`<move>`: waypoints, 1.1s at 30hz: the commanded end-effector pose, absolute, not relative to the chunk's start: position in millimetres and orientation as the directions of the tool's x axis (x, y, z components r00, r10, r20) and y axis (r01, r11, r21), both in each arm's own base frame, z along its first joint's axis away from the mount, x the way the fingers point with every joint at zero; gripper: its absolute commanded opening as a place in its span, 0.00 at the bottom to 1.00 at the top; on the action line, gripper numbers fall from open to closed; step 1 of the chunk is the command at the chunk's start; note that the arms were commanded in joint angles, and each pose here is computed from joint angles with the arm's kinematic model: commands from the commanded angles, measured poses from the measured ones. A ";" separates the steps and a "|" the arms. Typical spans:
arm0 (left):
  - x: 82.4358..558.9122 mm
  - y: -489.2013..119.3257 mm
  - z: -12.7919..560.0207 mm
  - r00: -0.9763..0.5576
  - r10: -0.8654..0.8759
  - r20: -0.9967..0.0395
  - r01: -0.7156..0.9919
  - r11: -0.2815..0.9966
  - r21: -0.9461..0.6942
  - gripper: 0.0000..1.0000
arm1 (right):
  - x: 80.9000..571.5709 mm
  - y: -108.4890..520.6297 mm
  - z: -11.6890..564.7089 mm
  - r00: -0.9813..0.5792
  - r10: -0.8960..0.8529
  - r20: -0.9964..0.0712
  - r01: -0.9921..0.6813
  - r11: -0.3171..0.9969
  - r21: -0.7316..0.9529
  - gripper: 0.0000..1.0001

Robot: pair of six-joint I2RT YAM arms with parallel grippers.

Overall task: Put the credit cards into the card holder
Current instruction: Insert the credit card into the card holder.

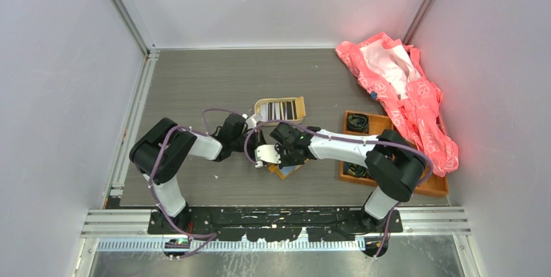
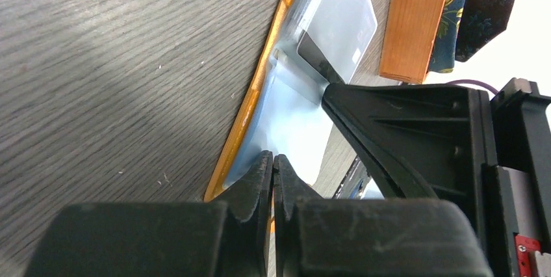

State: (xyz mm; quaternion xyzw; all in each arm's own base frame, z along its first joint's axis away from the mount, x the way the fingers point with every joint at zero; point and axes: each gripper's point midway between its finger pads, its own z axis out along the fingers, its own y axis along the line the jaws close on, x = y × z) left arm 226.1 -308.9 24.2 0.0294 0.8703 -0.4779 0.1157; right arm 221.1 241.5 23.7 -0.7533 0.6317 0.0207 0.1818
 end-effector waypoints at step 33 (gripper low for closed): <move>249.0 -288.3 98.5 -0.829 -0.160 -0.536 0.367 0.567 -0.737 0.14 | 274.6 237.2 56.8 -0.185 -0.909 -0.374 -0.898 0.311 -0.311 0.86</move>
